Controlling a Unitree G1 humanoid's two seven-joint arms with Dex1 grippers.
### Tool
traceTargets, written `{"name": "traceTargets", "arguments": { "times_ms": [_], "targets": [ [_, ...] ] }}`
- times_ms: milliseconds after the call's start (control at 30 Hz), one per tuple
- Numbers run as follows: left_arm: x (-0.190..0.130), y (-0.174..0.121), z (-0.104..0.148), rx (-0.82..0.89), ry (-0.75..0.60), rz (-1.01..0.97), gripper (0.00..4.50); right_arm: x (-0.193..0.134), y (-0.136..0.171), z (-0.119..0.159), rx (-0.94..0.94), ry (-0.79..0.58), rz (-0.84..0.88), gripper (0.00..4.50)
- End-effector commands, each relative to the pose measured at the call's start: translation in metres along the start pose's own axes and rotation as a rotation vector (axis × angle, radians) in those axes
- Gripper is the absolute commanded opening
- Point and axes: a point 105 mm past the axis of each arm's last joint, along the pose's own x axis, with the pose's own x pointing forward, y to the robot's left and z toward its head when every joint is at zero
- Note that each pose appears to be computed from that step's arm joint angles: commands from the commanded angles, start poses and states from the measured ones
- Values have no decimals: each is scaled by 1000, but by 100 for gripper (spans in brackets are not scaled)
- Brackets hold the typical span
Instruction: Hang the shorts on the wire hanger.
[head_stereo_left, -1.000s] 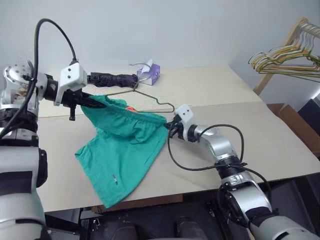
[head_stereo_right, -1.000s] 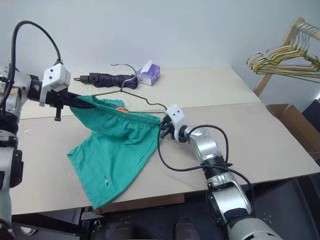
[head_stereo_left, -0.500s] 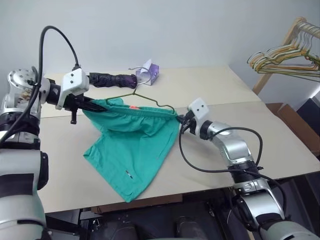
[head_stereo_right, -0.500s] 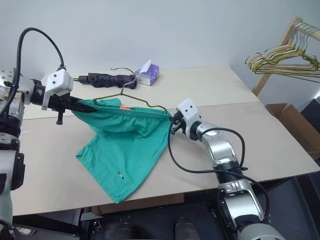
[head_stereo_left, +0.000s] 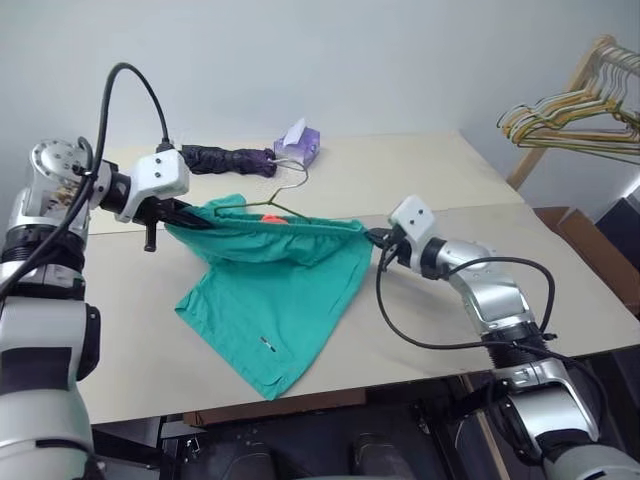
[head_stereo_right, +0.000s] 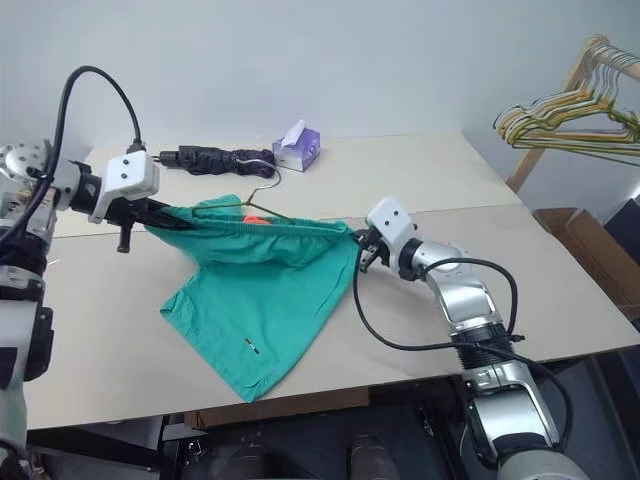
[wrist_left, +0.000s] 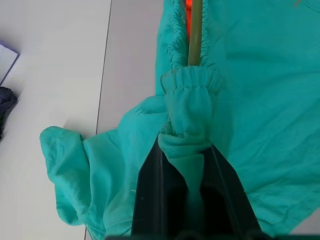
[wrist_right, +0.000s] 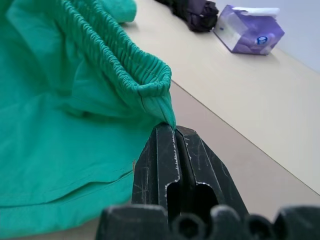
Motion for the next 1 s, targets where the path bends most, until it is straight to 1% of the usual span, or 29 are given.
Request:
{"name": "traceTargets", "arguments": {
  "times_ms": [33, 100, 200, 267, 367, 500, 633, 767, 867, 933, 1000],
  "targets": [
    [-9, 9, 5, 34, 17, 57, 0, -12, -23, 47, -40, -107, -36, 5],
    [-4, 10, 9, 42, 5, 54, 0, -10, -20, 64, -37, -136, -9, 5],
    [3, 8, 15, 51, -23, 31, 0, -1, -6, 75, -192, -76, 55, 5],
    [5, 9, 18, 53, -36, 32, 0, 2, -1, 79, -231, -65, 77, 5],
    [6, 13, 28, 57, -84, 51, 0, 10, 2, 78, -277, -39, 86, 5],
    [5, 15, 34, 53, -128, 63, 0, 17, 5, 74, -350, -8, 89, 5],
    [3, 14, 28, 50, -103, 66, 0, 17, 5, 82, -390, -37, 75, 5],
    [2, 13, 30, 35, -142, 60, 0, 15, 10, 89, -424, -61, 96, 5],
    [4, 11, 29, 38, -139, 54, 0, 14, 11, 101, -429, -107, 86, 5],
    [6, 11, 29, 41, -132, 52, 0, 12, 16, 107, -432, -131, 117, 5],
    [7, 12, 30, 42, -138, 53, 0, 10, 21, 111, -432, -153, 146, 52]
  ]
}}
